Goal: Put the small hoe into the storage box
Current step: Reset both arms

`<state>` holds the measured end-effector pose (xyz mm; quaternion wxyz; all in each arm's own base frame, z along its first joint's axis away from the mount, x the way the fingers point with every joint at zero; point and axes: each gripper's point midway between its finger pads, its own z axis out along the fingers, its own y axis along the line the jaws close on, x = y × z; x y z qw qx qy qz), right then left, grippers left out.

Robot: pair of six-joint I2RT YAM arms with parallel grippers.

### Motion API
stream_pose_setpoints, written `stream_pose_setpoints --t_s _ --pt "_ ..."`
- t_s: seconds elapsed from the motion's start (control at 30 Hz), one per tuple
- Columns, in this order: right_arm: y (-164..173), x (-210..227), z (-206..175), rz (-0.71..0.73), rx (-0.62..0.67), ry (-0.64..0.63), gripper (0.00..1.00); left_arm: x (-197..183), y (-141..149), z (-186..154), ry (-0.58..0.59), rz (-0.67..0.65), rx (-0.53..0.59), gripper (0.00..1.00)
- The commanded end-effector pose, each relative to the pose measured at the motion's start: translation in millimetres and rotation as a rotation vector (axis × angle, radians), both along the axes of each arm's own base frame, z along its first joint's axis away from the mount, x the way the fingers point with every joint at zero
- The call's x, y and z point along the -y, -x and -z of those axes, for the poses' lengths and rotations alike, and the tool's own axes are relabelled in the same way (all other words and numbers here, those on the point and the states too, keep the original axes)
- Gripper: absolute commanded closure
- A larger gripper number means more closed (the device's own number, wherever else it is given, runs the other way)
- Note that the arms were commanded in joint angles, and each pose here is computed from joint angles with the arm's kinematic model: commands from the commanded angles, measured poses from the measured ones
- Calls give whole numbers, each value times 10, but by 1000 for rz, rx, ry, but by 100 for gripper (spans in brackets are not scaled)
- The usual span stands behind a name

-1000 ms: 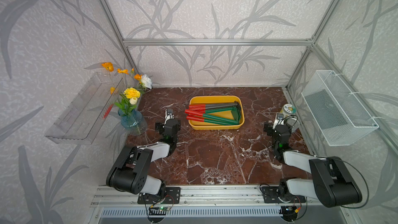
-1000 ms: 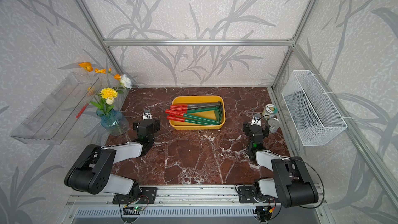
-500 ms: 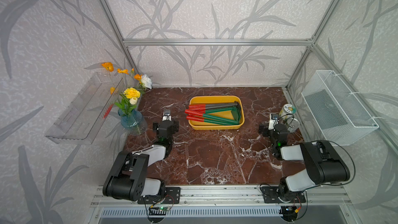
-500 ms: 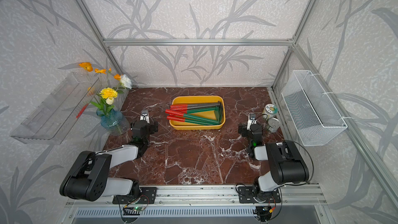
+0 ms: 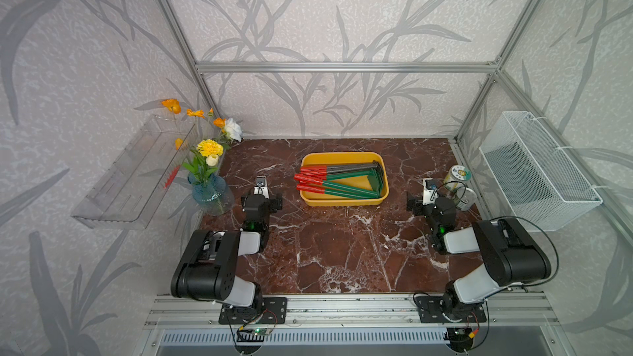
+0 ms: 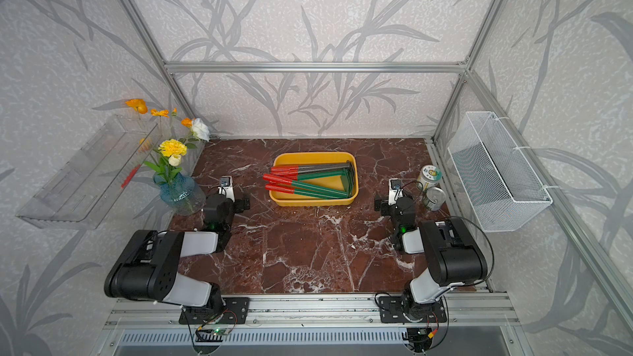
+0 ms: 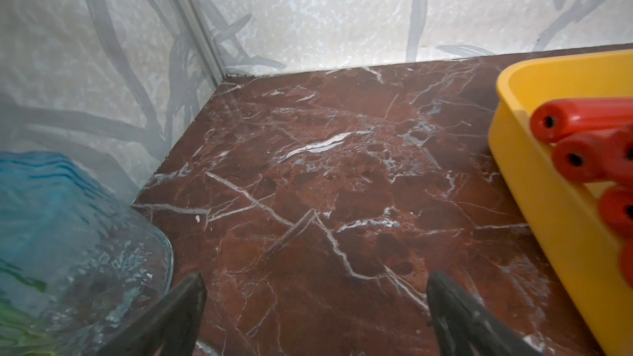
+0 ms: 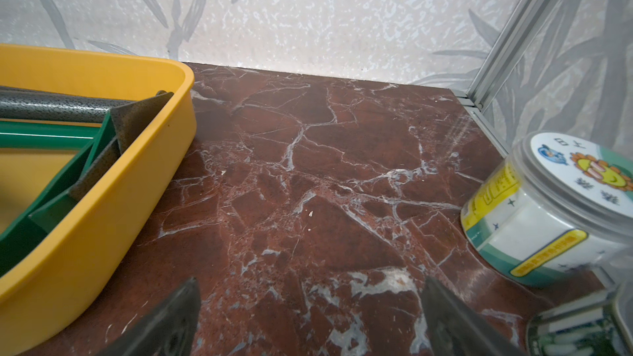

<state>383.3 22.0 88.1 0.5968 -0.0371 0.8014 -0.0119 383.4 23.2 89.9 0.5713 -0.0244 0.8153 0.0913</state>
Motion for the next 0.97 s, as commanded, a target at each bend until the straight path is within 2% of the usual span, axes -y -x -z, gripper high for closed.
stream_pose_setpoints --t_s 0.0,0.07,0.13,0.2,0.3,0.4,0.47,0.93 --pt "-37 8 -94 11 40 -2 1 -1 -76 -32 83 11 -28 0" --pt "-38 -9 -98 1 43 -3 1 -93 -131 -61 98 -18 40 0" --pt "-46 -31 -95 -12 38 -1 1 -64 -90 -7 105 -8 -42 0" --pt "-69 -60 -94 -29 29 2 1 -108 -121 -50 100 -28 25 0" --pt "-93 -167 -77 -94 8 6 1 -130 -108 -18 102 -49 -37 0" --pt "-106 -311 -61 -182 -14 11 1 -143 -114 -35 98 -54 3 0" --pt "-108 -306 -60 -178 -14 10 1 -143 -106 -11 101 -56 -35 0" --pt "-132 -238 -53 -134 -25 6 1 -142 -111 -19 100 -56 -31 0"
